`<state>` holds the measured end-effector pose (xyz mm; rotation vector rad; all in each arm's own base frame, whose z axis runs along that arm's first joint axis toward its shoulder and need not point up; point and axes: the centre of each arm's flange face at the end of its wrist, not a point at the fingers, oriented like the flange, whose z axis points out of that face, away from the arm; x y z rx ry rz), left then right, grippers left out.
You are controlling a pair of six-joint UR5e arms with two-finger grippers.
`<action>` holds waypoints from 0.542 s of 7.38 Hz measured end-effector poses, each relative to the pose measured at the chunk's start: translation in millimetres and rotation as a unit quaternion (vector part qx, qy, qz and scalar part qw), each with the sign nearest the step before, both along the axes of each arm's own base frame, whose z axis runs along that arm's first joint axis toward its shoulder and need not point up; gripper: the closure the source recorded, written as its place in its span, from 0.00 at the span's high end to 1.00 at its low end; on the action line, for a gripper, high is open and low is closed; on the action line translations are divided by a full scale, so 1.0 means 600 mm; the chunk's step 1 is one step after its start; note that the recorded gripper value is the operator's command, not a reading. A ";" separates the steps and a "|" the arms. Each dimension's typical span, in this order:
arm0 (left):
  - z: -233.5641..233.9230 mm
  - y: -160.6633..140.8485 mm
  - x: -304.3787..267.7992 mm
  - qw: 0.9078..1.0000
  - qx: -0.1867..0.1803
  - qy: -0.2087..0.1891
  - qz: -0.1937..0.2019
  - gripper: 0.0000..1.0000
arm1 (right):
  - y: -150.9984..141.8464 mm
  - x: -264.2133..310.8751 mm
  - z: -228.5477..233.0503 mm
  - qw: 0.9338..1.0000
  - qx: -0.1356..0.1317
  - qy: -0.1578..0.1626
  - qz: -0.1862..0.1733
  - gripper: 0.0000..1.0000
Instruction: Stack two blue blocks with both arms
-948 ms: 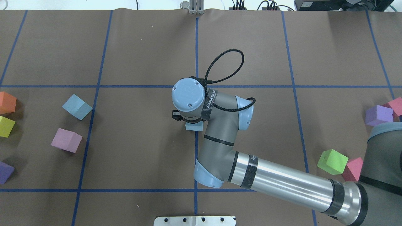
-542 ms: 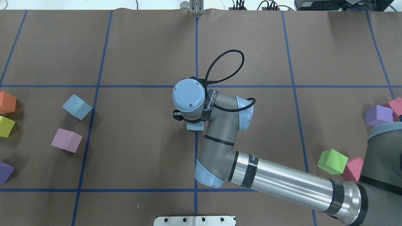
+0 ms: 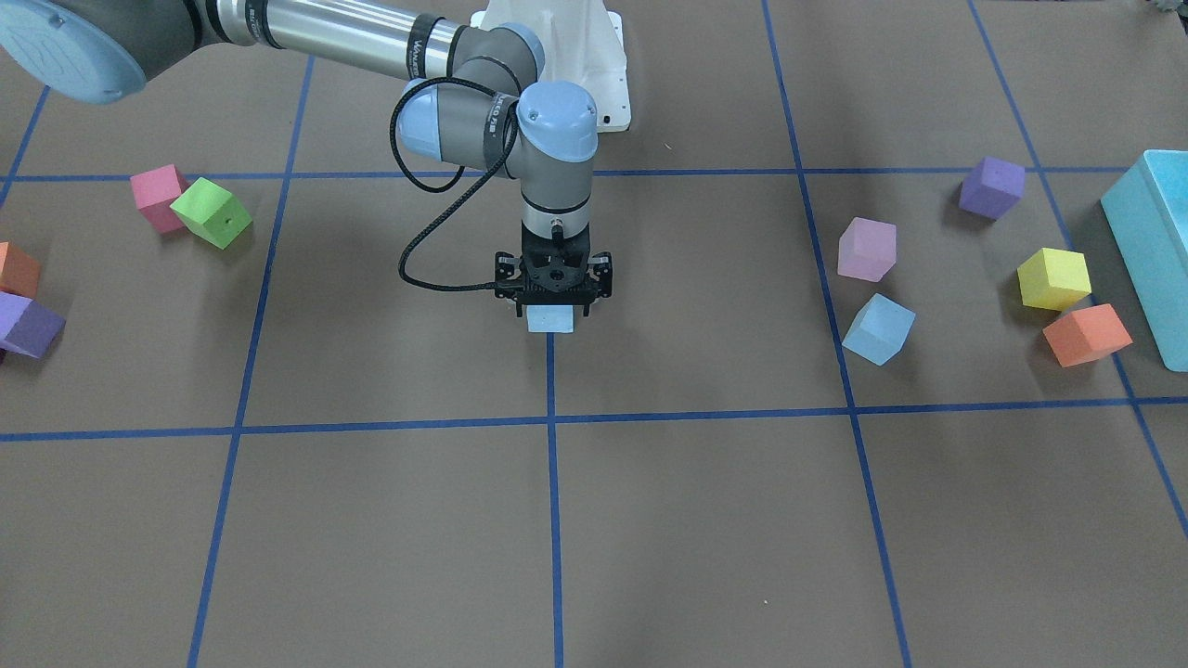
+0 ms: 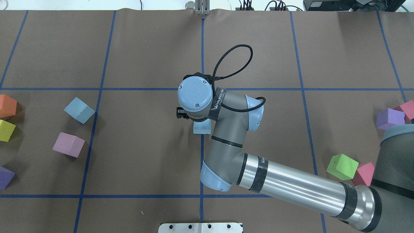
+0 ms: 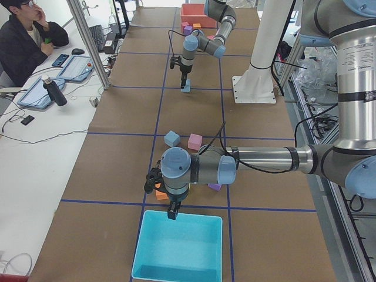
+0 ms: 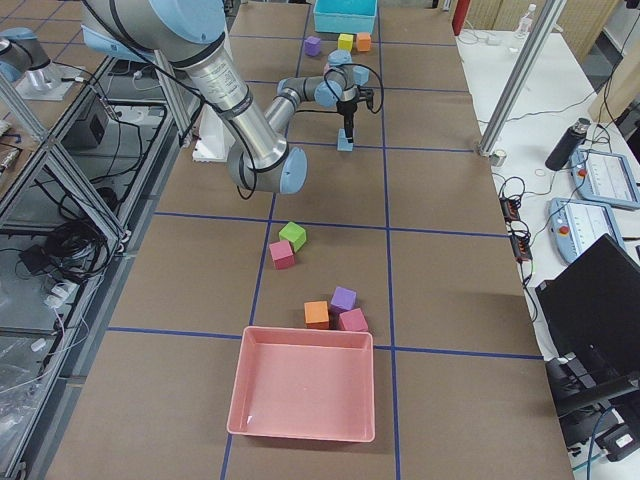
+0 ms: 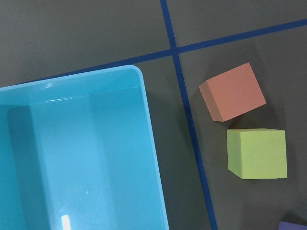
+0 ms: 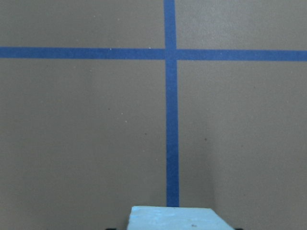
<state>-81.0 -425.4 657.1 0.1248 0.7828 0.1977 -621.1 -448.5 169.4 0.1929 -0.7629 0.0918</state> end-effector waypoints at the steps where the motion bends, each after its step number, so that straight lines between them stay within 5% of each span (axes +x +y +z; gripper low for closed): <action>1: 0.001 0.000 0.000 1.000 0.000 0.000 0.000 0.99 | -0.013 0.049 -0.021 1.000 -0.003 -0.008 0.007 0.97; 4: -0.027 -0.019 0.000 1.000 0.016 -0.001 0.000 0.99 | -0.089 0.271 -0.018 1.000 0.002 -0.026 0.000 1.00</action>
